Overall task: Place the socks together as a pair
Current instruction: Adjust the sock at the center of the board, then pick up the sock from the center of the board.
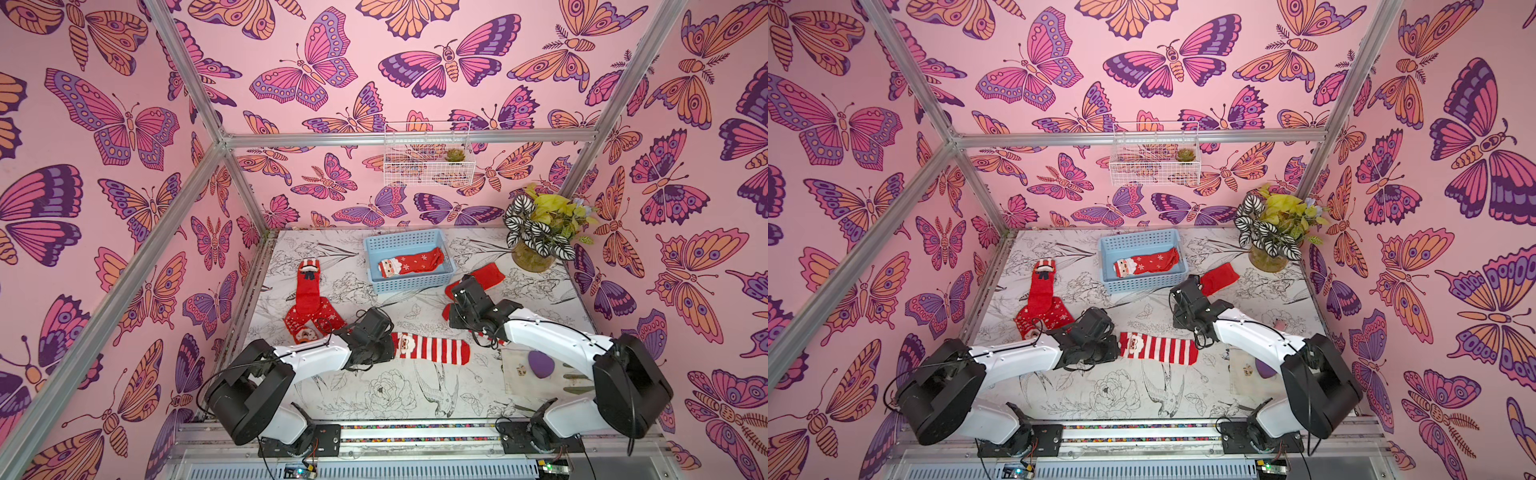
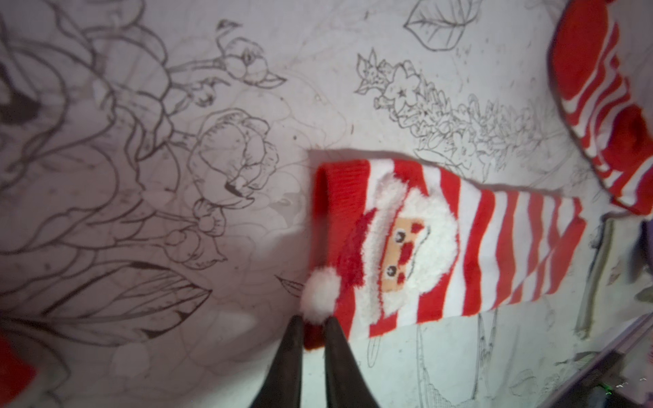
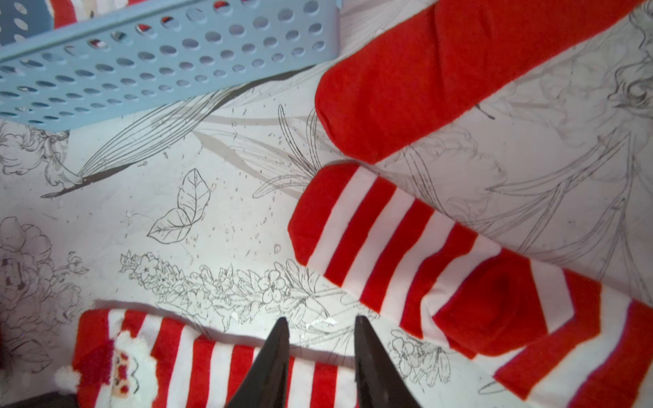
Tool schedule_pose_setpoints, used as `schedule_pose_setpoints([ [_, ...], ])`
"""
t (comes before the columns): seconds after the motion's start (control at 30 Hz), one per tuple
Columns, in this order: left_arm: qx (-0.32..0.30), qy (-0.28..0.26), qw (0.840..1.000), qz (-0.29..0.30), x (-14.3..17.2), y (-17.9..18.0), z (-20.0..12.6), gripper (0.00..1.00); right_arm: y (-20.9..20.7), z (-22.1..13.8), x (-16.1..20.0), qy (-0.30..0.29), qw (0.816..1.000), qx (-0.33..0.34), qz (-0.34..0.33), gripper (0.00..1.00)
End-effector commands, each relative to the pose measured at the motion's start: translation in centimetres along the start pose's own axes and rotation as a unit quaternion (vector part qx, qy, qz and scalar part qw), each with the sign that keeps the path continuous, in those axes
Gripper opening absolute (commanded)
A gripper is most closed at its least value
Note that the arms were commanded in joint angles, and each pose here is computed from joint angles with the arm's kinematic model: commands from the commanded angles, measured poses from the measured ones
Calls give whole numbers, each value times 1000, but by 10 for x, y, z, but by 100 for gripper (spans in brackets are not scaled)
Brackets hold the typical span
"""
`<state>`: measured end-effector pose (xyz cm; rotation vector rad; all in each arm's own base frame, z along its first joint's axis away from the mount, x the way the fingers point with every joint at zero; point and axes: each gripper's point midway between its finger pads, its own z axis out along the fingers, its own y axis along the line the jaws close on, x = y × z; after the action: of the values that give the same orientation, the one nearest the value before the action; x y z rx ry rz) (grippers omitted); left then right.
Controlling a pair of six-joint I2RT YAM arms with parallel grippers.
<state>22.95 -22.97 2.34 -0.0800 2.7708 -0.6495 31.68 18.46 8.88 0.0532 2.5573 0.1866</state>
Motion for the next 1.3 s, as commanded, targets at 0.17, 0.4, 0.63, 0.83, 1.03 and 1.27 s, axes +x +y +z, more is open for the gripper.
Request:
schedule_pose_setpoints([
  [0.17, 0, 3, 1000, -6, 16, 13, -7, 7, -1, 25, -18, 2, 998, 55, -39, 39],
  [0.4, 29, 7, 1000, -1, 21, 4, -19, 34, 6, 51, -21, 19, 996, 71, -43, 39],
  [0.63, 2, -30, 1000, -4, 13, 12, -42, 43, 4, 65, -20, 21, 995, 89, -40, 36],
  [0.83, 11, -53, 999, -1, 8, 9, -63, 55, 6, 78, -9, 43, 995, 86, -32, 35],
  [1.03, 20, -74, 997, -8, 8, 10, -77, 60, 2, 86, 2, 55, 994, 95, -30, 31],
  [1.27, 27, -89, 996, -11, 9, 13, -90, 58, 9, 90, 15, 70, 994, 83, -22, 21],
])
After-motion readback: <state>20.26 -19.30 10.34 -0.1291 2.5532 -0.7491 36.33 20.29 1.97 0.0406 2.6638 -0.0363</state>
